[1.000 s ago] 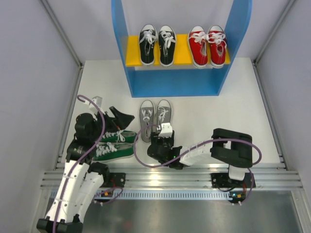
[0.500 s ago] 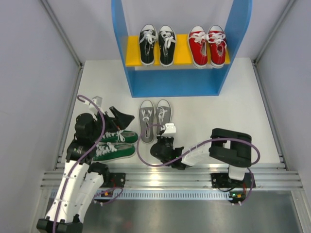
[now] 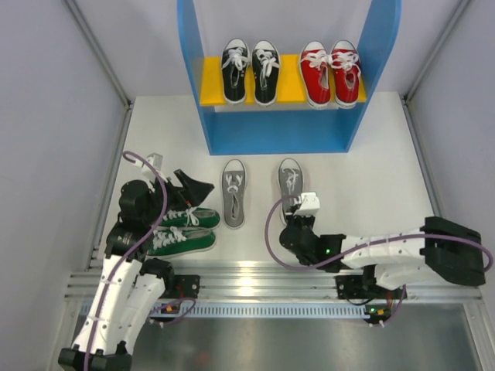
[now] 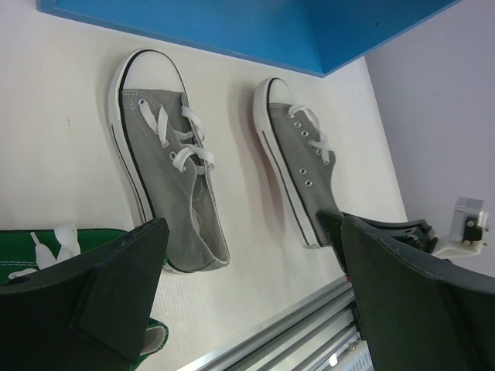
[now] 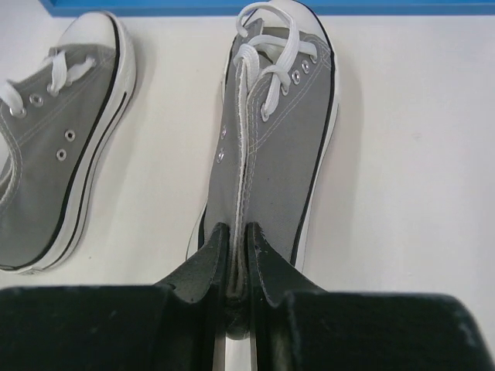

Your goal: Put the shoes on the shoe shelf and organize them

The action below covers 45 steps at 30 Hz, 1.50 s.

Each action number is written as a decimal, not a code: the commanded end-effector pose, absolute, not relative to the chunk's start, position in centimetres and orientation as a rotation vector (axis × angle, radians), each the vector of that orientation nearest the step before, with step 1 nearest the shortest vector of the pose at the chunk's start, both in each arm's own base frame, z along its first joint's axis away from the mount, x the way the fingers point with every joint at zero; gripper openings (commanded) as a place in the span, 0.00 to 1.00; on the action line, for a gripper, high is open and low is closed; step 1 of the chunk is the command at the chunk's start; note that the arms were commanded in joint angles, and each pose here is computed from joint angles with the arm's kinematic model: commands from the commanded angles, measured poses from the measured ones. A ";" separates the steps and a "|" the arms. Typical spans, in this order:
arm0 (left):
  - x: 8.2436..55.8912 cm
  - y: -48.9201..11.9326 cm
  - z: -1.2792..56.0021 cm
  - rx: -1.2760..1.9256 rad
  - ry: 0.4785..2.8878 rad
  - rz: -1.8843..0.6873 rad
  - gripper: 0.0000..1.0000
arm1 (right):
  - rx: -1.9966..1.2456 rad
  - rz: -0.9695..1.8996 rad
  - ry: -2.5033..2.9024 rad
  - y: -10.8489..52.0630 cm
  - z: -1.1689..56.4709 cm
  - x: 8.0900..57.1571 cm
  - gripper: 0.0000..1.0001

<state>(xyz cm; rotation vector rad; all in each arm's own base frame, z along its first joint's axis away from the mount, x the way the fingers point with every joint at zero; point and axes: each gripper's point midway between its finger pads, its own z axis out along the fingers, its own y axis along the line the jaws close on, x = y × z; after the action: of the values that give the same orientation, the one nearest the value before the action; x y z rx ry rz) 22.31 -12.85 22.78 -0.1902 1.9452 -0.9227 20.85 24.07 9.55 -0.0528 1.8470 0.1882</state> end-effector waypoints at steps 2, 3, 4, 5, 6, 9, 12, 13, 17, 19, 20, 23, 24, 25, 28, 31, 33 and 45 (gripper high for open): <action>22.7 -13.1 23.4 -0.152 1.914 -0.927 0.99 | 0.055 0.108 1.745 20.2 14.2 21.8 0.00; 22.7 -13.1 23.3 -0.156 1.916 -0.929 0.99 | 0.042 0.091 1.738 19.7 14.6 21.8 0.00; 22.7 -13.1 23.4 -0.154 1.915 -0.928 0.99 | 0.046 0.086 1.731 19.2 15.0 21.9 0.00; 22.7 -13.1 23.3 -0.155 1.919 -0.927 0.99 | 0.072 0.082 1.719 18.3 15.6 22.2 0.00; 22.7 -13.1 23.4 -0.156 1.916 -0.929 0.99 | 0.061 0.065 1.716 17.8 15.9 22.4 0.00; 22.8 -13.0 23.2 -0.165 1.917 -0.922 0.99 | 0.060 0.051 1.715 16.1 16.5 23.5 0.00; 22.9 -12.9 23.2 -0.173 1.920 -0.919 0.99 | 0.058 0.049 1.706 14.8 17.2 25.1 0.00; 22.9 -12.9 23.3 -0.173 1.917 -0.918 0.99 | 0.083 0.060 1.686 14.4 17.9 25.7 0.00; 23.0 -12.9 23.1 -0.179 1.921 -0.918 0.99 | -0.030 0.015 1.587 13.3 19.1 28.0 0.00; 23.0 -12.9 23.2 -0.177 1.917 -0.921 0.99 | -0.063 0.016 1.564 13.2 19.4 28.7 0.00; 22.9 -12.9 23.1 -0.175 1.918 -0.921 0.99 | -0.058 0.057 1.562 13.1 19.6 29.5 0.00; 22.9 -12.9 23.1 -0.174 1.917 -0.921 0.99 | -0.088 0.099 1.548 12.1 19.6 31.3 0.00; 22.9 -13.0 23.2 -0.173 1.913 -0.924 0.99 | -0.081 0.113 1.526 11.9 20.1 31.6 0.00; 23.0 -13.0 23.3 -0.170 1.910 -0.925 0.99 | -0.079 0.115 1.520 11.7 20.2 31.9 0.00; 23.0 -13.1 23.0 -0.170 1.912 -0.938 0.99 | -0.087 0.111 1.522 10.9 20.3 33.4 0.00; 23.1 -13.3 22.8 -0.170 1.909 -0.948 0.99 | -0.117 0.139 1.513 10.9 20.9 35.3 0.00; 23.2 -13.3 22.7 -0.169 1.908 -0.950 0.99 | -0.116 0.182 1.526 11.4 20.1 36.1 0.00; 22.9 -13.3 22.6 -0.162 1.898 -0.951 0.99 | -0.144 0.115 1.356 11.5 20.7 40.4 0.00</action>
<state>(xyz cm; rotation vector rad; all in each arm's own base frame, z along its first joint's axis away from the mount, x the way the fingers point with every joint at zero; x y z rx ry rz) 22.73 -12.98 21.31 -0.1988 1.9584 -0.9281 37.33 11.10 10.00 -0.2130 1.7300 0.0909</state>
